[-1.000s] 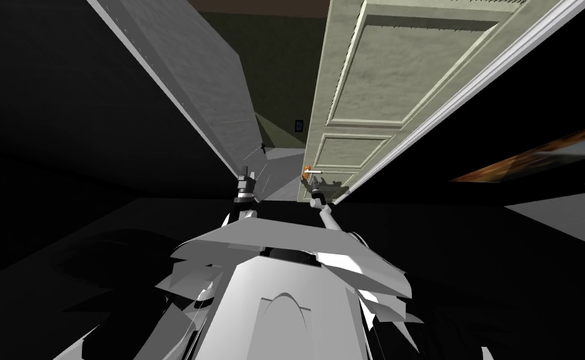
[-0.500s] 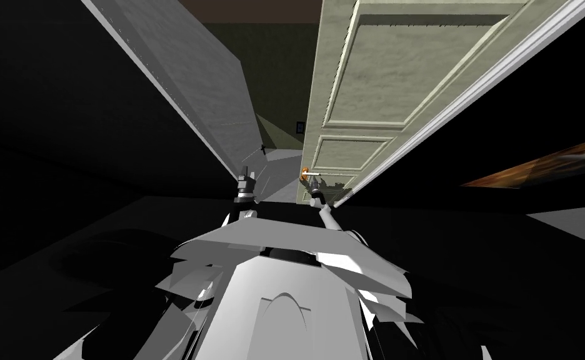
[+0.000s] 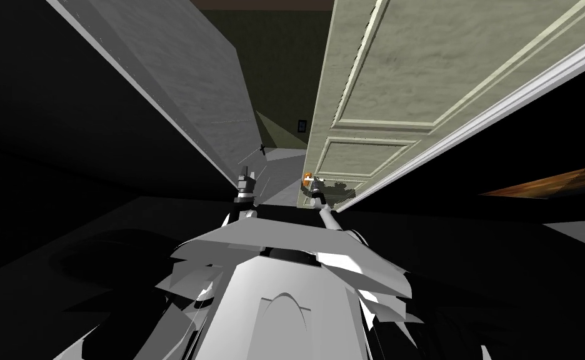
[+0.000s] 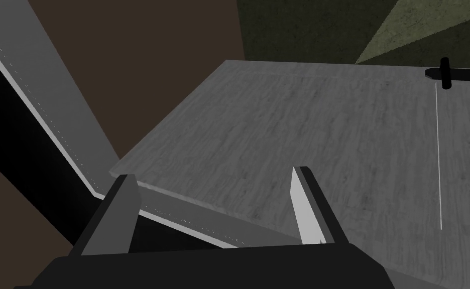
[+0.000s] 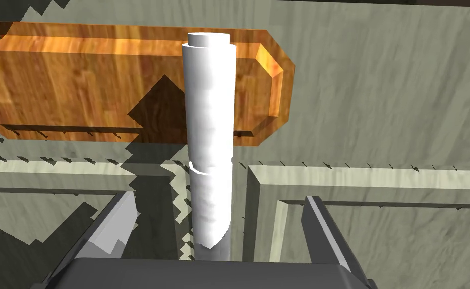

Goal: Push the door open

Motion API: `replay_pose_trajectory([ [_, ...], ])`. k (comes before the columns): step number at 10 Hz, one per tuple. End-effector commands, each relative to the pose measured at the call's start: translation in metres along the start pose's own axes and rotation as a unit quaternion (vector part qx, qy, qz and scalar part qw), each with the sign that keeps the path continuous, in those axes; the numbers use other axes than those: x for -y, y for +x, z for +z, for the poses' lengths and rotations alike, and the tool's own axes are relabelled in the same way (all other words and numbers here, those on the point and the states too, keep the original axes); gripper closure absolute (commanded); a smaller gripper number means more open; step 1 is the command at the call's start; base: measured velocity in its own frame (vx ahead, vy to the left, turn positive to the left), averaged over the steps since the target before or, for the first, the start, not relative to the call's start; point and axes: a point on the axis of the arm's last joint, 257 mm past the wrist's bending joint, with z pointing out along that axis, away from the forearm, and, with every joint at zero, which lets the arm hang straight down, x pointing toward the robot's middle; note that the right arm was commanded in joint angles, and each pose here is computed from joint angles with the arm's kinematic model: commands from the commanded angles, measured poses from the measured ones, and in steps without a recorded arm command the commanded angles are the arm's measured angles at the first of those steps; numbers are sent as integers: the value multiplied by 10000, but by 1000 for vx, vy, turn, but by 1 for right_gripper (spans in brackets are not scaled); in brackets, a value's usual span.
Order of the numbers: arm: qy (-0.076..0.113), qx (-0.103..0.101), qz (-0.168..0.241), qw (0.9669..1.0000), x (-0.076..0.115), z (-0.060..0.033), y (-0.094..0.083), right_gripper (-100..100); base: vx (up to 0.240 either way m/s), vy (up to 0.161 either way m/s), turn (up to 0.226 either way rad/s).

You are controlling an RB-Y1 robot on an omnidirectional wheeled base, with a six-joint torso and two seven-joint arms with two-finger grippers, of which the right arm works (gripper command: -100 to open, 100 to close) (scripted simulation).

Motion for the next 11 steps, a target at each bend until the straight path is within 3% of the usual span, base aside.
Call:
replay_pose_trajectory([
  [1,3,22,5,10000,6,5,-21,-100,201,-4,25],
  [2,3,13,2,10000,4,3,-12,-100,90,-6,7],
  [3,3,13,2,10000,4,3,-12,100,-11,1,-6],
  [8,3,13,2,10000,4,3,-12,100,-7,0,3],
  [11,-38,183,-18,9998,-40,37,-205,100,143,64,-44],
])
